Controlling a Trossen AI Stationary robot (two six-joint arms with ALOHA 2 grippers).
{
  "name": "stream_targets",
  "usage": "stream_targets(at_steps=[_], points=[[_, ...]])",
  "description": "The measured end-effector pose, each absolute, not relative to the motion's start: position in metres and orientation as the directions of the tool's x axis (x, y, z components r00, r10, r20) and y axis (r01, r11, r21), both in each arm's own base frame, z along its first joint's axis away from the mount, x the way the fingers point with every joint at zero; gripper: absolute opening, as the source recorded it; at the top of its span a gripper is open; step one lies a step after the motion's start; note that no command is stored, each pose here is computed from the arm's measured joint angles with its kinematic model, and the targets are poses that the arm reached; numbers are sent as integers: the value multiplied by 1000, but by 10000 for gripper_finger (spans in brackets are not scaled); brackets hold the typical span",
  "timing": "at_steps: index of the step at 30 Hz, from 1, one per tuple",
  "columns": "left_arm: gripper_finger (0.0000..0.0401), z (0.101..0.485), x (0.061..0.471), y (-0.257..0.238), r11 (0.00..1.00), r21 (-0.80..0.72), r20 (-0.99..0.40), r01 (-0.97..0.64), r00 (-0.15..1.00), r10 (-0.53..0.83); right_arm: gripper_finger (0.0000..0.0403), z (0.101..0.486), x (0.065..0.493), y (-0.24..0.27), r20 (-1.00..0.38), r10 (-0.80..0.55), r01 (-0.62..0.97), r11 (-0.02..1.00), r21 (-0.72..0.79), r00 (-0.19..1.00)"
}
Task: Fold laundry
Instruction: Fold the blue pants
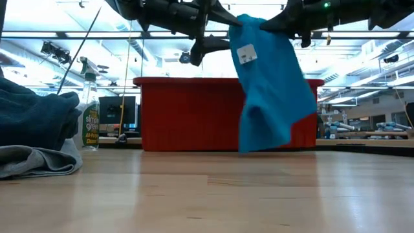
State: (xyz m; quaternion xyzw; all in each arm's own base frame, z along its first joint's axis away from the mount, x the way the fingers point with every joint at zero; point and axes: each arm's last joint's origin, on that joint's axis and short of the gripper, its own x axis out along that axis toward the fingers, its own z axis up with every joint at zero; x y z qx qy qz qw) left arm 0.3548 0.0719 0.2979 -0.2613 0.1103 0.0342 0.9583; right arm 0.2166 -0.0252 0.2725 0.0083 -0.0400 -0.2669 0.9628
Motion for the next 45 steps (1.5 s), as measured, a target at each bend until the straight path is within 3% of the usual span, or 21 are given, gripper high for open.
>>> stream_targets(at_steps=[5,10,19,29,31,34,42,45], points=[[342,299,355,73,863,-491,-219,-119,976,10,11,275,216,-25,94,-555,553,832,53,827],[392,297,355,79,871,-457,-222,-183,971,87,11,277,216,-25,111,-549,546,835,62,828],[400,295,358,85,917,-336,-199,-215,968,154,11,279,217,-23,141,-466,462,884,64,873],[396,299,362,91,926,-327,-116,-185,981,155,11,281,217,-21,156,-399,398,917,39,903],[377,301,362,90,935,-319,-101,-156,986,130,11,281,217,-21,158,-399,398,917,38,903],[315,300,362,88,943,-299,-108,-145,987,118,11,281,217,-21,160,-399,398,917,36,903],[42,309,362,94,967,-228,-101,-111,991,90,15,281,216,-28,163,-429,436,900,-11,889],[24,334,363,101,981,-174,-55,-87,995,78,25,283,216,-33,170,-456,464,886,-14,874]])
